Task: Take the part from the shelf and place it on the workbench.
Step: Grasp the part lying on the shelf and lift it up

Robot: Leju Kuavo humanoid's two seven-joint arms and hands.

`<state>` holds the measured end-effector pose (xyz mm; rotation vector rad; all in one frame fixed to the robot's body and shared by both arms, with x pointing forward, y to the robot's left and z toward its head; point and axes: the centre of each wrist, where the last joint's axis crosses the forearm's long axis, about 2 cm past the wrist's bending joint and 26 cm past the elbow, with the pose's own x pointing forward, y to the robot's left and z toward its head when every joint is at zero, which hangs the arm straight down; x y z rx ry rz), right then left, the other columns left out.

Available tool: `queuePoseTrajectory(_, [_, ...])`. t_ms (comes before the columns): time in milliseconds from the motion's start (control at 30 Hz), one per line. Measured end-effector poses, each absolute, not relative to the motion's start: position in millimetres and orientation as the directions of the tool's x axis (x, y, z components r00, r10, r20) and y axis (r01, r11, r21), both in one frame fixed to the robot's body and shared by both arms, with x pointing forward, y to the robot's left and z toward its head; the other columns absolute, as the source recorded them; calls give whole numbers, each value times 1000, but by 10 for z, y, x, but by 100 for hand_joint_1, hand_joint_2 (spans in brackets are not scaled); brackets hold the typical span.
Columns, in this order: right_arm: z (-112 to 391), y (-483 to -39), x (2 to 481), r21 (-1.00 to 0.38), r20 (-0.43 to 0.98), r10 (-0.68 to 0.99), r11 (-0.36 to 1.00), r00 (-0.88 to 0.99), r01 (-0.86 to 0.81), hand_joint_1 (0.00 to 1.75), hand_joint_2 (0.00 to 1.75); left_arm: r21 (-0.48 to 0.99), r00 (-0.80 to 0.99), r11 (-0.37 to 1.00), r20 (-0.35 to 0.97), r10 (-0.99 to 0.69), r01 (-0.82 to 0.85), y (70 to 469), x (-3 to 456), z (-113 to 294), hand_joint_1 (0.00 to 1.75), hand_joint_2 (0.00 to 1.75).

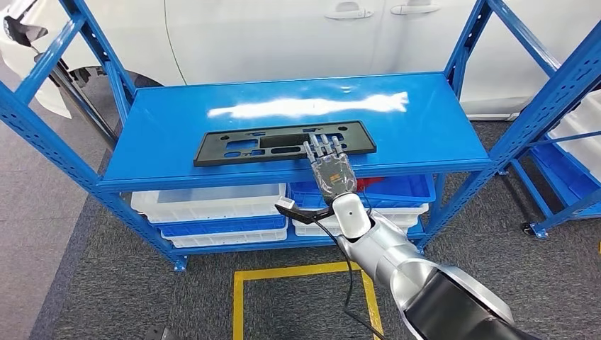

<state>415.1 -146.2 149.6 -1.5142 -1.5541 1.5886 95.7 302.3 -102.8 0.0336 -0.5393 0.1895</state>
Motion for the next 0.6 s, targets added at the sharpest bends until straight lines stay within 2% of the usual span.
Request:
queuePoseTrajectory(133, [1579,-1384,4152,-940,-188,902,-51,-388,338,0,175,-17,841,982,513,171,-189,3028,954,-1028,0,0])
queuePoseTrajectory(233, [1696,-1295,4176,-938,-105,899,53,-426,342,0,175,-18,838,982,518,171,-190,3028,976,-1023,0,0])
queuePoseTrajectory(400, [1792,-1198,4182,-929,-53,893,120,-446,351,0,175,-22,837,981,519,174,-190,3013,979,-1023,0,0])
queuePoseTrajectory(600, [1741,-1187,4145,-932,-25,896,139,-443,336,0,175,-22,836,981,521,175,-192,3012,971,-1025,0,0])
